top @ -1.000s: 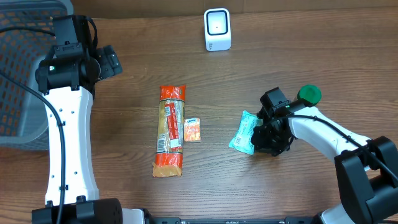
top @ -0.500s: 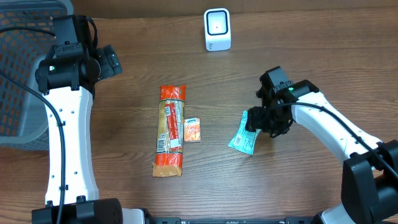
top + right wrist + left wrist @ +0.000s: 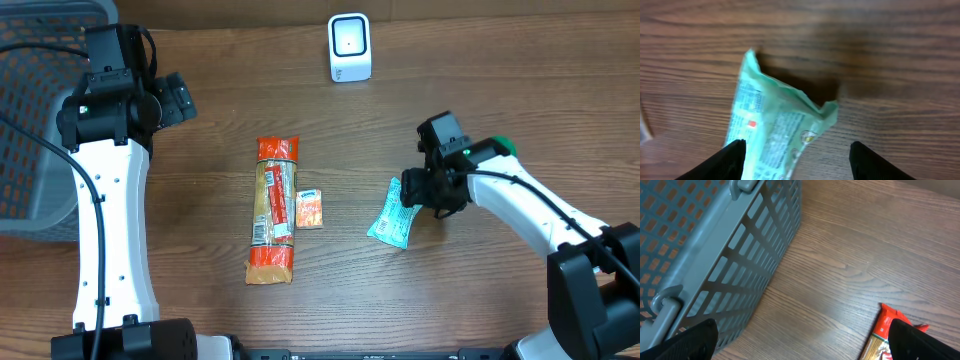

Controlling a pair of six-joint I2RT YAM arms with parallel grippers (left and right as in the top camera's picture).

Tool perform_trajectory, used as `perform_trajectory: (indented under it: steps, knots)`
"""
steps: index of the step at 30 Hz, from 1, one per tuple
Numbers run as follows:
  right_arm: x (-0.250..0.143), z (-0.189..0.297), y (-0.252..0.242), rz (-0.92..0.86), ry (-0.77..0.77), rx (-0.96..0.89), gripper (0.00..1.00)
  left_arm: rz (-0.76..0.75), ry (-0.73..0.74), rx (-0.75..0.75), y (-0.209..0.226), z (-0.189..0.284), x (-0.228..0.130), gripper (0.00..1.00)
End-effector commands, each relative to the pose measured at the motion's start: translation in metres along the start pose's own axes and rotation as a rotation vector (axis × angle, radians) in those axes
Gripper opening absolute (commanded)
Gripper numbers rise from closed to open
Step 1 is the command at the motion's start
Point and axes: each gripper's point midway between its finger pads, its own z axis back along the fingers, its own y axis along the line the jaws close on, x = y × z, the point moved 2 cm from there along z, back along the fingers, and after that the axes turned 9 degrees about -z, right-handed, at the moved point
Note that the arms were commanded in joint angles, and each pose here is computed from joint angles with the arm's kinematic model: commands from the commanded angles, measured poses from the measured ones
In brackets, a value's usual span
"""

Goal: Scan the item barcode

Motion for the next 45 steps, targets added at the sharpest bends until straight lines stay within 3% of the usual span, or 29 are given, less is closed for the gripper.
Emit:
perform_trajectory:
  steps: [1, 8, 11, 23, 25, 26, 27, 31, 39, 45]
  knots:
    - [-0.003, -0.009, -0.009, -0.011, -0.018, -0.010, 0.67, 0.001, -0.034, 0.011, 0.004, 0.010, 0.007, 1.00]
    - [-0.006, -0.028, -0.016, -0.005, -0.060, 0.010, 0.54, 0.001, -0.034, 0.011, 0.004, 0.010, 0.007, 1.00]
    - [-0.005, -0.029, -0.019, -0.006, -0.066, -0.009, 0.39, 0.001, -0.033, 0.011, 0.004, 0.010, 0.007, 1.00]
    - [-0.018, -0.042, -0.030, -0.007, -0.060, -0.013, 0.38, 0.001, -0.034, 0.011, 0.004, 0.010, 0.007, 1.00]
    - [-0.021, -0.045, -0.032, -0.007, -0.056, -0.016, 0.27, 0.001, -0.034, 0.011, 0.004, 0.010, 0.007, 1.00]
    - [-0.021, -0.045, -0.032, -0.007, -0.056, -0.016, 0.07, 0.001, -0.034, 0.011, 0.004, 0.010, 0.007, 1.00]
    - [-0.021, -0.044, -0.031, -0.007, -0.054, -0.012, 0.04, 0.001, -0.034, 0.011, 0.004, 0.010, 0.007, 1.00]
    - [-0.012, -0.028, -0.022, -0.001, -0.068, 0.002, 0.03, 0.001, -0.033, 0.011, 0.004, 0.010, 0.007, 1.00]
    - [0.025, 0.051, 0.016, 0.108, -0.218, 0.089, 0.04, 0.001, -0.034, 0.011, 0.004, 0.010, 0.007, 1.00]
    - [0.026, 0.093, 0.024, 0.114, -0.311, 0.151, 0.04, 0.001, -0.033, 0.011, 0.004, 0.010, 0.007, 1.00]
